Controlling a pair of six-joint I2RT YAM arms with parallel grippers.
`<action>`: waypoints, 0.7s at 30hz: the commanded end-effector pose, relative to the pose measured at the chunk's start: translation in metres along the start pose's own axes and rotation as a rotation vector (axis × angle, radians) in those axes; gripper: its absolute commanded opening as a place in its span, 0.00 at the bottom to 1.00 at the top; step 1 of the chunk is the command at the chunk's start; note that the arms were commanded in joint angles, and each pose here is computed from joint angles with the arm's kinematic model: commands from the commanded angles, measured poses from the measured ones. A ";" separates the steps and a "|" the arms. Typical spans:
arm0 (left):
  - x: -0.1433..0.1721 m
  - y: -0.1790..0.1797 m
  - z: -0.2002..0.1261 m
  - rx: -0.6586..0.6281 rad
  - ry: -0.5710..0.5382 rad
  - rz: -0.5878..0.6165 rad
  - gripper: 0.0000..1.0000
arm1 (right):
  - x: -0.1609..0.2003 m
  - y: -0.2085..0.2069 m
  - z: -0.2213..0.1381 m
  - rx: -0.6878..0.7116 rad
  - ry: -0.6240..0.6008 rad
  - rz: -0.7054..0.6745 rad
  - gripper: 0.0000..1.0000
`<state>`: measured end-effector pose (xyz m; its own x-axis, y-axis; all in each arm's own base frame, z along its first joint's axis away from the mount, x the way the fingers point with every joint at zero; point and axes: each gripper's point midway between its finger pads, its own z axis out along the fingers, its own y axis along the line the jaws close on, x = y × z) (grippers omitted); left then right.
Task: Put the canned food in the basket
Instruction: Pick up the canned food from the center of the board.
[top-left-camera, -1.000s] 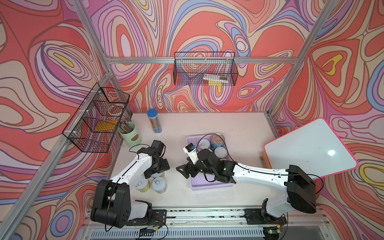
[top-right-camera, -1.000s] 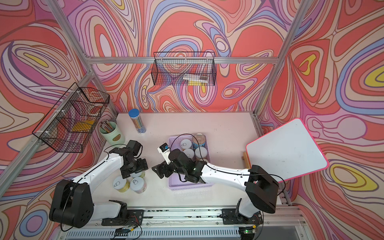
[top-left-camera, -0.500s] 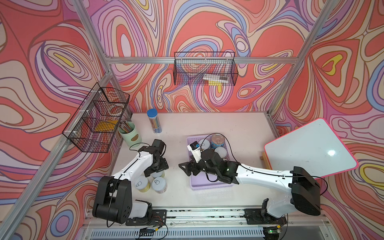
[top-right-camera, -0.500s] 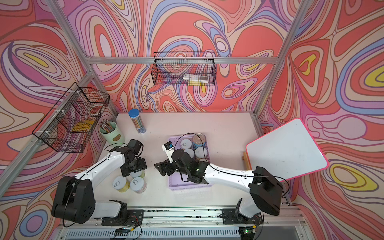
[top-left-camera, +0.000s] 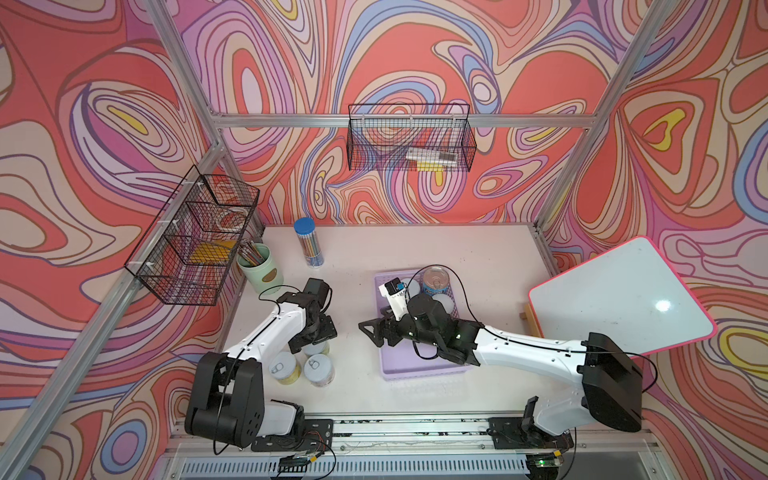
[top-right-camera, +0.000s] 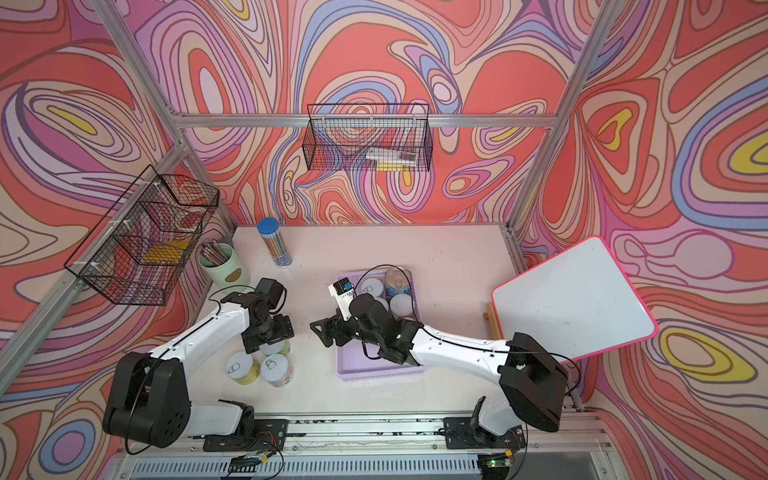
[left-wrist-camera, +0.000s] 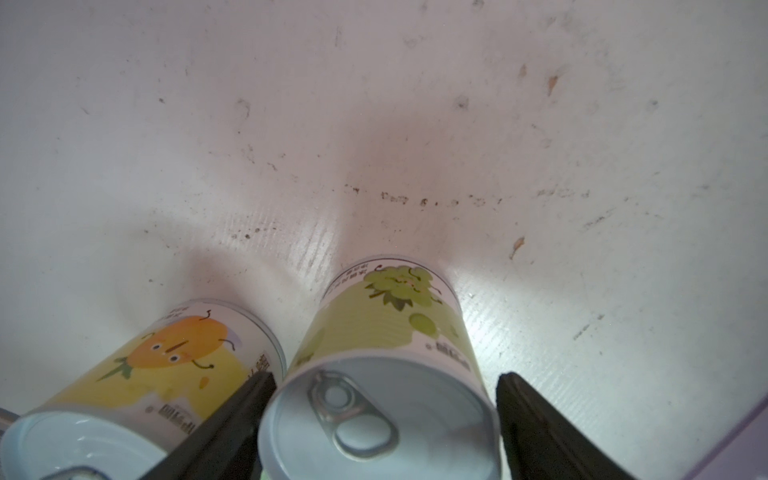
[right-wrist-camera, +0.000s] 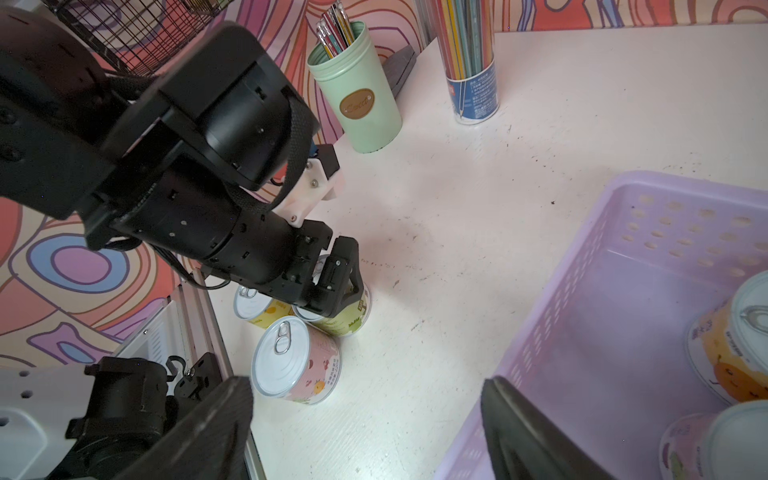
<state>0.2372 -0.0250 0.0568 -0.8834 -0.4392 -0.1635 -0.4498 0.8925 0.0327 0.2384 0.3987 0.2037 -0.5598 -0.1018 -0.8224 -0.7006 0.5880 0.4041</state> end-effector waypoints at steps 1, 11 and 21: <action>0.004 -0.003 0.004 0.019 0.011 -0.019 0.90 | -0.005 0.004 -0.001 -0.016 -0.011 -0.001 0.87; 0.006 0.001 0.002 0.038 -0.009 -0.071 0.91 | -0.003 0.003 0.001 -0.014 0.000 -0.001 0.88; 0.006 0.004 0.002 0.069 -0.009 -0.107 0.88 | -0.002 0.004 0.003 -0.014 0.013 -0.012 0.87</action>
<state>0.2312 -0.0234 0.0543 -0.8365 -0.5202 -0.1724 -0.5221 0.8521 -0.0378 0.2363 0.3994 0.2002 -0.5662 -0.1159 -0.8161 -0.7040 0.5830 0.4056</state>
